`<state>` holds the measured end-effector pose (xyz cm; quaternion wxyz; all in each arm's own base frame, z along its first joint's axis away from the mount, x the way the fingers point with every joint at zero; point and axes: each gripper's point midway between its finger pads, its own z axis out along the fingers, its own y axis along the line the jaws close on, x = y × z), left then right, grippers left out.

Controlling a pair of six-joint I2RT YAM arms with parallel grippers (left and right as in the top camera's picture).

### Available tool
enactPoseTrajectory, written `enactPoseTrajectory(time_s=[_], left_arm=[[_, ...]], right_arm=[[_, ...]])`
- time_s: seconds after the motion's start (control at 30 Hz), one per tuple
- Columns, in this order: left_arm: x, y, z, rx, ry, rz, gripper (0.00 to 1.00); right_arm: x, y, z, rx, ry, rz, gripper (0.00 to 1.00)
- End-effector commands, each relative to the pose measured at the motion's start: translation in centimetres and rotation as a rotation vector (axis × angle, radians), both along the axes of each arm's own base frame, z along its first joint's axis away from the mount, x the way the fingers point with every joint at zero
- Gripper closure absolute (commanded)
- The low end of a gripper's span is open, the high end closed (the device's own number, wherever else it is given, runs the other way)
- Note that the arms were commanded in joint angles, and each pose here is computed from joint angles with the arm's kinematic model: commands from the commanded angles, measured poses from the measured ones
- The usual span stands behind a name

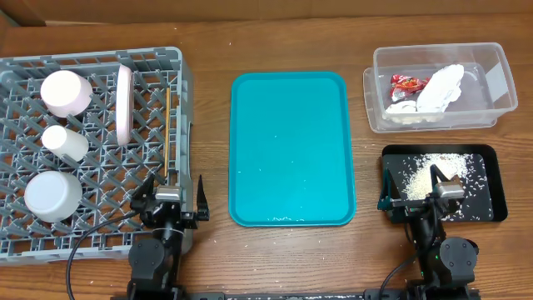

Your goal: Sort waste into correct bins and load items into the dishwasher

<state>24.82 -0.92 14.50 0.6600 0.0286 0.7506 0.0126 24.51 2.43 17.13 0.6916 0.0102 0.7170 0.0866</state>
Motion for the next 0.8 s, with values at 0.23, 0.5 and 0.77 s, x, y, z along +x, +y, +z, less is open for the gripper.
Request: enactPoseTrajectory(time_s=[0.23,0.5,0.77], left_arm=[[-0.3,2.5,1.2,-0.038,-0.057,0.102,0.00],[-0.3,2.9,1.2,-0.041,-0.058,0.120,0.00],[-0.3,2.9,1.2,-0.040,-0.058,0.121,0.00]], right_arm=[[0.0,-0.3,-0.2,0.005,-0.004,-0.014,0.00],[0.0,-0.3,-0.2,0.004,-0.004,-0.014,0.00],[0.0,-0.3,-0.2,0.004,-0.004,-0.014,0.00]])
